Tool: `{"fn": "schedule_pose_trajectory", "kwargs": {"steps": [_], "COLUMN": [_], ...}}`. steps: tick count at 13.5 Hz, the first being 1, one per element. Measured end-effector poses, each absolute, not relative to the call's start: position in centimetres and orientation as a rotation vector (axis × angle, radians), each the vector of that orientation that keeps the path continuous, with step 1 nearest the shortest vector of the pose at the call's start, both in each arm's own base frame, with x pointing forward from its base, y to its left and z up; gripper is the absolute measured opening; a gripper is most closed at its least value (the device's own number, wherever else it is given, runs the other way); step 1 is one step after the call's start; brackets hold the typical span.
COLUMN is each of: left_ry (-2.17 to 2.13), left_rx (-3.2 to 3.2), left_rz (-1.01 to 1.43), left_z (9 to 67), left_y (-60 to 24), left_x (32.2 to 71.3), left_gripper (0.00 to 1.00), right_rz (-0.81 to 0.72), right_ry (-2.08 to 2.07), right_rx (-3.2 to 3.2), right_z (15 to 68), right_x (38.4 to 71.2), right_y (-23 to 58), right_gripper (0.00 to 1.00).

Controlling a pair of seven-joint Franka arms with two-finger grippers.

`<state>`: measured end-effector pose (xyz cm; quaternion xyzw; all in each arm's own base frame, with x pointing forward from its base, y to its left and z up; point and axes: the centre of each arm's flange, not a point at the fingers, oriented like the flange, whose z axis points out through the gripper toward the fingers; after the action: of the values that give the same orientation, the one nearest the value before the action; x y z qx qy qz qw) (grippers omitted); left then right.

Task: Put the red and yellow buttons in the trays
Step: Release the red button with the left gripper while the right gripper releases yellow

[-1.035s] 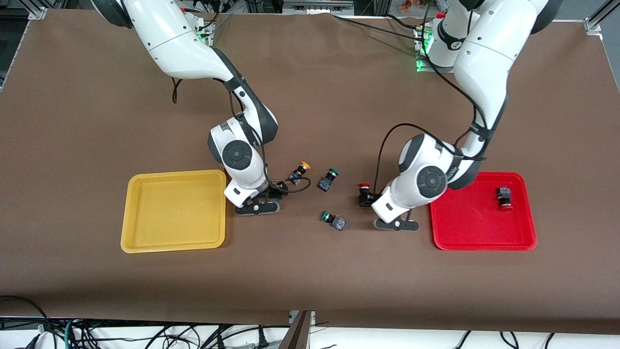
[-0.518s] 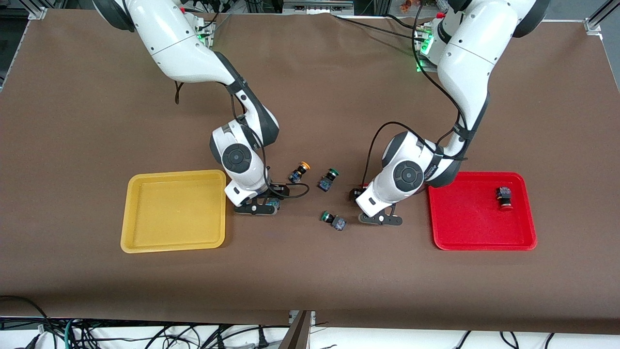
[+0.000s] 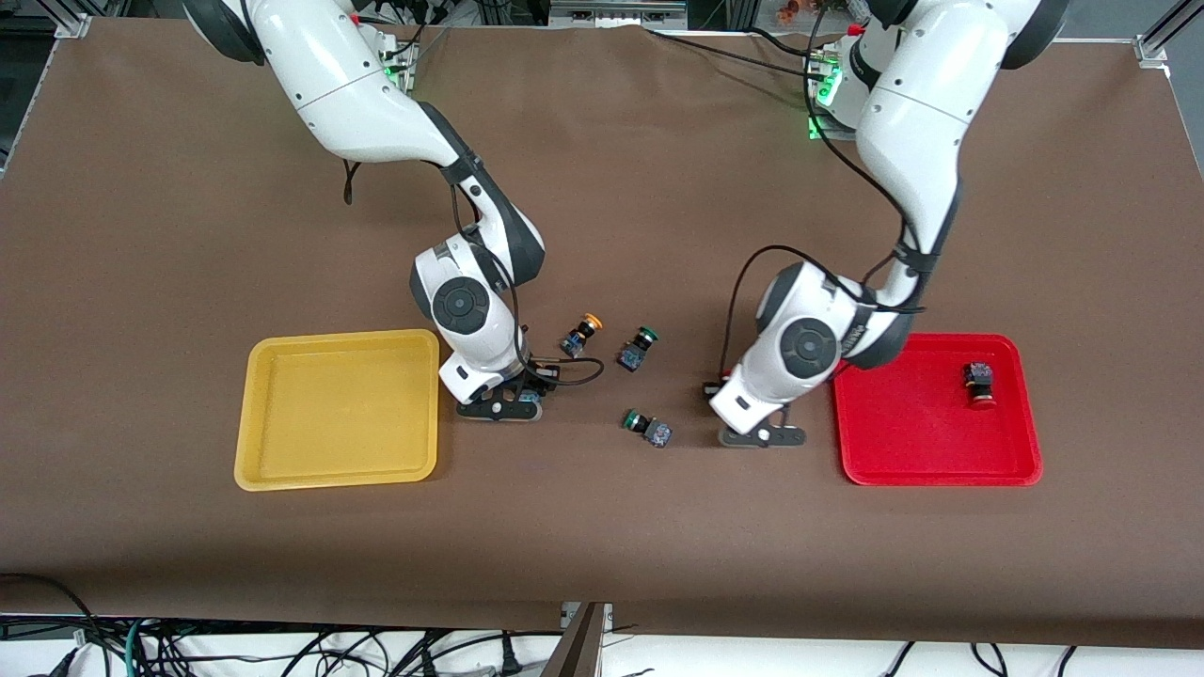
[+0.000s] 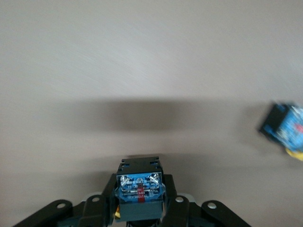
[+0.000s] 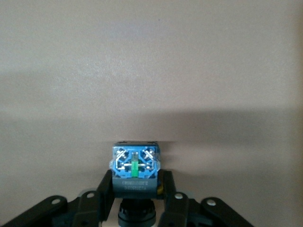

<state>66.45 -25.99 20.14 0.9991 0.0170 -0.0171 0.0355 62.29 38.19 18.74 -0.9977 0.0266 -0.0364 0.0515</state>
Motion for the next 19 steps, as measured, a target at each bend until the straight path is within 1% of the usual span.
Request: {"fn": "schedule_pose_trajectory", "kwargs": {"steps": [3,5,8,10,11,12,15,16,17,19], "left_ry": [0.003,-0.085,-0.205,-0.242,-0.259,-0.272,-0.290,-0.293,-0.295,-0.300], "left_rx": [3.080,3.077,3.060,3.048,3.045,3.043,3.039,3.040,3.041,3.044], "left_rz": [-0.058,-0.077,-0.125,-0.165,-0.160,-0.153,-0.146,-0.135,-0.125,-0.078], "left_z": [24.1,25.4,23.8,21.8,20.8,20.1,19.0,18.9,18.8,19.8], "left_y": [-18.1,-11.2,-3.3,-0.9,-0.5,-0.5,-1.3,-1.4,-1.5,-1.7], "left_x": [68.9,70.0,69.7,68.5,67.8,67.2,65.4,65.1,64.9,65.5], "left_gripper": [0.41,0.41,0.41,0.41,0.41,0.41,0.41,0.41,0.41,0.56], "right_rz": [-0.082,-0.030,0.008,0.027,0.050,0.076,0.127,0.151,0.171,0.194], "right_ry": [0.049,-0.052,-0.271,-0.367,-0.389,-0.393,-0.387,-0.382,-0.356,-0.252], "right_rx": [-3.062,-3.090,-3.098,-3.098,-3.097,-3.096,-3.092,-3.080,-3.061,-3.026], "right_z": [20.3,22.5,25.0,25.0,24.5,23.8,22.5,22.6,23.0,24.7], "right_x": [63.8,66.3,69.7,71.3,71.6,71.6,71.3,71.0,70.9,70.6], "right_y": [36.8,33.1,24.9,19.0,16.6,14.8,13.2,13.7,14.6,17.7], "right_gripper": [0.43,0.43,0.44,0.46,0.46,0.52,0.82,0.85,0.85,0.85]}}
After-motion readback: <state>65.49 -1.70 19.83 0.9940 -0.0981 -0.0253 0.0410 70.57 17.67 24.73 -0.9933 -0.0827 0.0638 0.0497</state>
